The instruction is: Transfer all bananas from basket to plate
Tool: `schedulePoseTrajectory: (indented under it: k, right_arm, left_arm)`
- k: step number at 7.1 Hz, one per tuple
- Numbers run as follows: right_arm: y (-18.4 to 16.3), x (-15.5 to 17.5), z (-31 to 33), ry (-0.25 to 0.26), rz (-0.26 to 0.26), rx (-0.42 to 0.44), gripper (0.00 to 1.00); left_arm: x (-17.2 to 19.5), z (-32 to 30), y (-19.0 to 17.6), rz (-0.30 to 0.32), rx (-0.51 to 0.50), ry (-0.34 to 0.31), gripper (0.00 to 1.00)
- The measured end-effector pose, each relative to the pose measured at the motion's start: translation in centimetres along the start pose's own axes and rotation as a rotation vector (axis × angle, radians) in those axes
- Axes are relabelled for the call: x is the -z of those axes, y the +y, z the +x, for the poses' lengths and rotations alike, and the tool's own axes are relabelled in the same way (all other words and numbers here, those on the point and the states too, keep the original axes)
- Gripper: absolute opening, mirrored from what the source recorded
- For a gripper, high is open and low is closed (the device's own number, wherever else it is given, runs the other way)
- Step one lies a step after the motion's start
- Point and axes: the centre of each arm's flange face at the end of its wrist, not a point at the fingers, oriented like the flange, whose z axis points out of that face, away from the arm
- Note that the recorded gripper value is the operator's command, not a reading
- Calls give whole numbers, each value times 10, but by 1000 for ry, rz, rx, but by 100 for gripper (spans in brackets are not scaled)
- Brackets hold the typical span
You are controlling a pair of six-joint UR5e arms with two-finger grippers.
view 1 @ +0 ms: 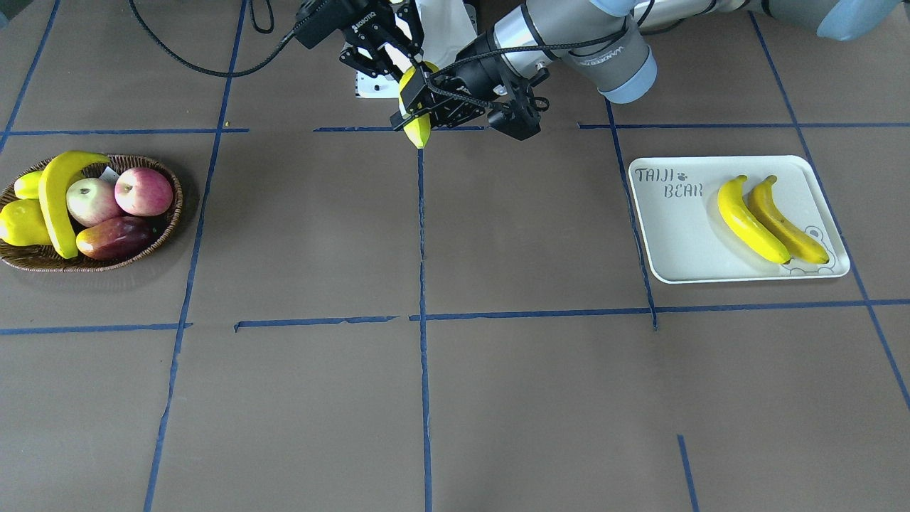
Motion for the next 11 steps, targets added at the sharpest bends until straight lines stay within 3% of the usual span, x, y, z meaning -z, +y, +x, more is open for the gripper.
schedulePoseTrajectory:
  k: [3, 5, 6, 8, 11]
  right_arm:
    - [-1, 1, 0, 3, 0, -3, 100]
    - [-7, 10, -2, -5, -11, -5, 100]
    - [-21, 20, 0, 11, -24, -8, 100]
    - [-61, 45, 8, 95, -40, -25, 100]
    - [-116, 75, 30, 232, -64, -11, 100]
  left_arm:
    - [3, -1, -7, 14, -6, -6, 0]
    - [15, 1, -30, 63, 9, -32, 0]
    - [27, -7, -56, 104, 31, -103, 0]
    - [78, -57, -121, 174, 14, -301, 0]
    - [183, -209, -195, 296, 7, -580, 0]
